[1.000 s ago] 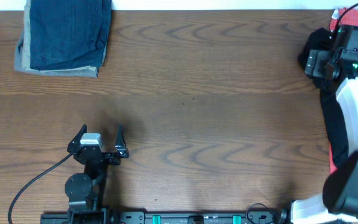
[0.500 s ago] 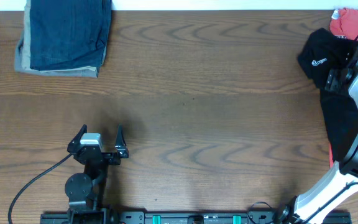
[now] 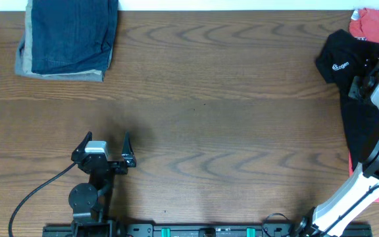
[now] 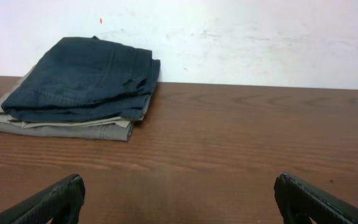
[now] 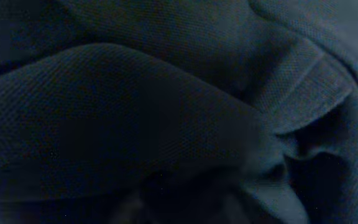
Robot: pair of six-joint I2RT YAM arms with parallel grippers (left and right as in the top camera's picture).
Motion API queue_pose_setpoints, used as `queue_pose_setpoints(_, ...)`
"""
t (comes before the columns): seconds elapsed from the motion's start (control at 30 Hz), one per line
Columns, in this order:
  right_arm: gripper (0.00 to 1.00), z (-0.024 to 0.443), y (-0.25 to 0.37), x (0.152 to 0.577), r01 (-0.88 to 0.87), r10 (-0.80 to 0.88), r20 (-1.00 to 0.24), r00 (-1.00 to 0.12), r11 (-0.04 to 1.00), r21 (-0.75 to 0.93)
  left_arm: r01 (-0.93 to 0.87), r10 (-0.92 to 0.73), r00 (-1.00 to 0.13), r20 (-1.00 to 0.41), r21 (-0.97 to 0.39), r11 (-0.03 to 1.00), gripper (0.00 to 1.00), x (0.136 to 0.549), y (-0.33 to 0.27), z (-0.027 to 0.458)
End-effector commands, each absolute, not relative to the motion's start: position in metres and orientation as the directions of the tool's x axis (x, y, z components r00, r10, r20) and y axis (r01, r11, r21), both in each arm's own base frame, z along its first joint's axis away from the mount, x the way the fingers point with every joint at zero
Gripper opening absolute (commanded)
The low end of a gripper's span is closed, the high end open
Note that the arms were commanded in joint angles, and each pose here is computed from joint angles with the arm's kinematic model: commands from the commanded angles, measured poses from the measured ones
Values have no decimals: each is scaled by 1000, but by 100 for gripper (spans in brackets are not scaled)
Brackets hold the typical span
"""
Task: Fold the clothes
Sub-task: 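Reach the right gripper to the black shirt on the red t-shirt and grasp it, then drag the black shirt left to the table center with the right gripper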
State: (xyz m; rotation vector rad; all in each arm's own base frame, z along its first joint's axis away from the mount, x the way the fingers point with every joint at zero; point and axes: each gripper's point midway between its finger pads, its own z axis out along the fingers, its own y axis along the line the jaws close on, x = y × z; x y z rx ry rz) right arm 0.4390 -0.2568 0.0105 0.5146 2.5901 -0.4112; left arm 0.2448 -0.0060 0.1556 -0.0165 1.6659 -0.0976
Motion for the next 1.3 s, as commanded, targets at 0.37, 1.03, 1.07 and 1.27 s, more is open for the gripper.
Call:
queue_pose_setpoints(0.37,1,131,-234,448,536,445,-652,-614,841,69,58,-59,-140,-988,-67,996,98,244,-8,141)
queue_pose_setpoints(1.03,1,182,131,428,-208,42,-536,-843,894,396,58,-59,-140,-988,-67,996,98,244,-8,141)
queue_pose_setpoints(1.07,1,181,153,420,-252,-3,-531,-847,883,397,58,-59,-140,-988,-67,996,98,244,-8,141)
queue_pose_setpoints(1.27,14,176,275,348,-529,-299,-524,-797,765,367,58,-59,-140,-988,-67,996,98,244,-8,141)
